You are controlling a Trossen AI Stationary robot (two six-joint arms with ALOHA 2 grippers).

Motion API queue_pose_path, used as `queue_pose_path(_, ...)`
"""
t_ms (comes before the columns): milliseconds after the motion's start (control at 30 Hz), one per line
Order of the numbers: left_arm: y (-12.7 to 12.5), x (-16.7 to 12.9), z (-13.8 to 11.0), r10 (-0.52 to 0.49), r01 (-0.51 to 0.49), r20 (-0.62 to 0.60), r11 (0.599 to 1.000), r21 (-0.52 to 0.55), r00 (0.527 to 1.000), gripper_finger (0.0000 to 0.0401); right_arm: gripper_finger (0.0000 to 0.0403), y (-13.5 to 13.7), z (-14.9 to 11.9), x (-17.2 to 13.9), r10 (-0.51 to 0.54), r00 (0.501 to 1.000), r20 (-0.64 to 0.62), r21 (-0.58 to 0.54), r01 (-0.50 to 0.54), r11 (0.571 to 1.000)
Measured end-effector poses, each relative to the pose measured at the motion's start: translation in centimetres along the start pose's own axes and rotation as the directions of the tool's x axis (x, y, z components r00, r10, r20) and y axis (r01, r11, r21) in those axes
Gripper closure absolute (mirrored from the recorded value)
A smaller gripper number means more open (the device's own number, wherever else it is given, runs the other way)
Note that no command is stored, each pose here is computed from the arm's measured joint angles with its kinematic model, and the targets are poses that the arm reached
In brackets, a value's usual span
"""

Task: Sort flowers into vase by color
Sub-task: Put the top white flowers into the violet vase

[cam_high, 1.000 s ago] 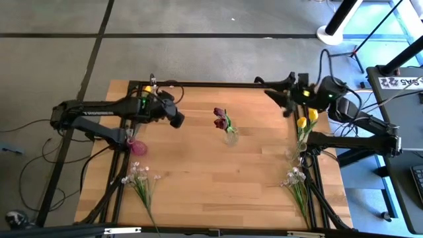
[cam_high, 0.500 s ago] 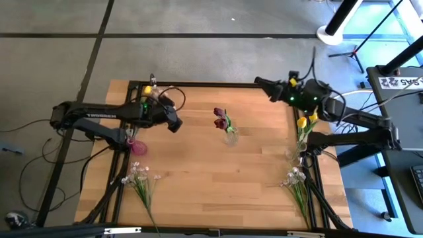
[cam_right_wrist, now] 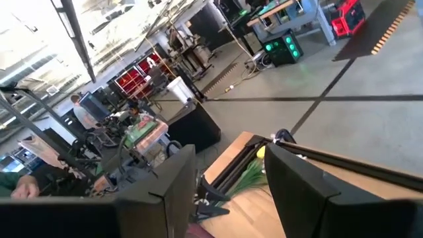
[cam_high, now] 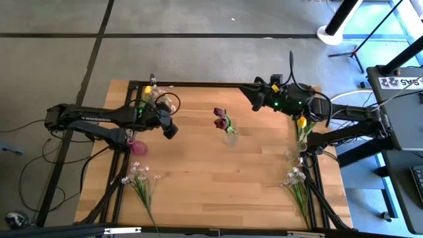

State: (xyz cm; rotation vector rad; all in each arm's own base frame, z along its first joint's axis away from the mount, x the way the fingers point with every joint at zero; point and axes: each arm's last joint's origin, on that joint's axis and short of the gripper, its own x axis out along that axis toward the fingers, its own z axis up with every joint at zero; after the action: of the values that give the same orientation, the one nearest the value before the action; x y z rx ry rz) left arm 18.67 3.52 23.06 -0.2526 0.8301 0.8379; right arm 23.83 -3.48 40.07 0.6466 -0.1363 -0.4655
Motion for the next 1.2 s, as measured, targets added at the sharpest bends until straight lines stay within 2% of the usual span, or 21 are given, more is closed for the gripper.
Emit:
queue_pose_path(233, 0.8, -0.7, -0.6, -0.022, 0.023, 0.024, 0.999, -0.031, 0.999, 0.0274, 0.0221, 1.8, 0.1, 0.7, 0.010, 1.000, 0.010, -0.077, -0.009, 0.997)
queue_pose_path(433, 1.6, -1.6, -0.9, -0.036, 0.039, 0.044, 0.997, -0.066, 0.998, 0.0274, 0.0221, 2.0, 0.1, 1.0, 0.020, 1.000, 0.020, -0.091, -0.018, 0.996)
queue_pose_path(633, 2.2, -2.4, -1.1, -0.053, 0.057, 0.055, 0.996, -0.076, 0.997, 0.0274, 0.0221, 2.4, -0.1, 1.1, 0.048, 0.999, 0.018, -0.155, -0.045, 0.987)
queue_pose_path(867, 2.8, -2.6, -1.8, -0.026, 0.026, -0.005, 0.999, 0.024, 1.000, 0.0274, 0.0221, 3.6, -0.6, 0.6, 0.104, 0.994, 0.021, -0.273, -0.094, 0.957)
queue_pose_path(967, 2.7, -2.5, -1.8, -0.044, 0.044, -0.016, 0.999, 0.011, 0.999, 0.0274, 0.0221, 4.2, -0.3, 0.3, 0.180, 0.983, 0.037, -0.307, -0.160, 0.938)
queue_pose_path(1033, 2.7, -2.2, -1.8, -0.062, 0.061, -0.053, 0.998, -0.024, 0.997, 0.0274, 0.0221, 4.7, 0.0, 0.2, 0.267, 0.963, 0.038, -0.293, -0.245, 0.924)
queue_pose_path(1133, 2.9, -1.4, -1.6, -0.054, 0.047, -0.096, 0.996, -0.071, 0.994, 0.0274, 0.0221, 5.2, 0.3, 0.0, 0.384, 0.923, 0.031, -0.226, -0.368, 0.902)
queue_pose_path(1200, 3.0, -0.5, -1.2, -0.024, 0.013, -0.112, 0.995, -0.098, 0.993, 0.0273, 0.0221, 5.5, 0.5, -0.1, 0.428, 0.903, 0.037, -0.146, -0.419, 0.896)
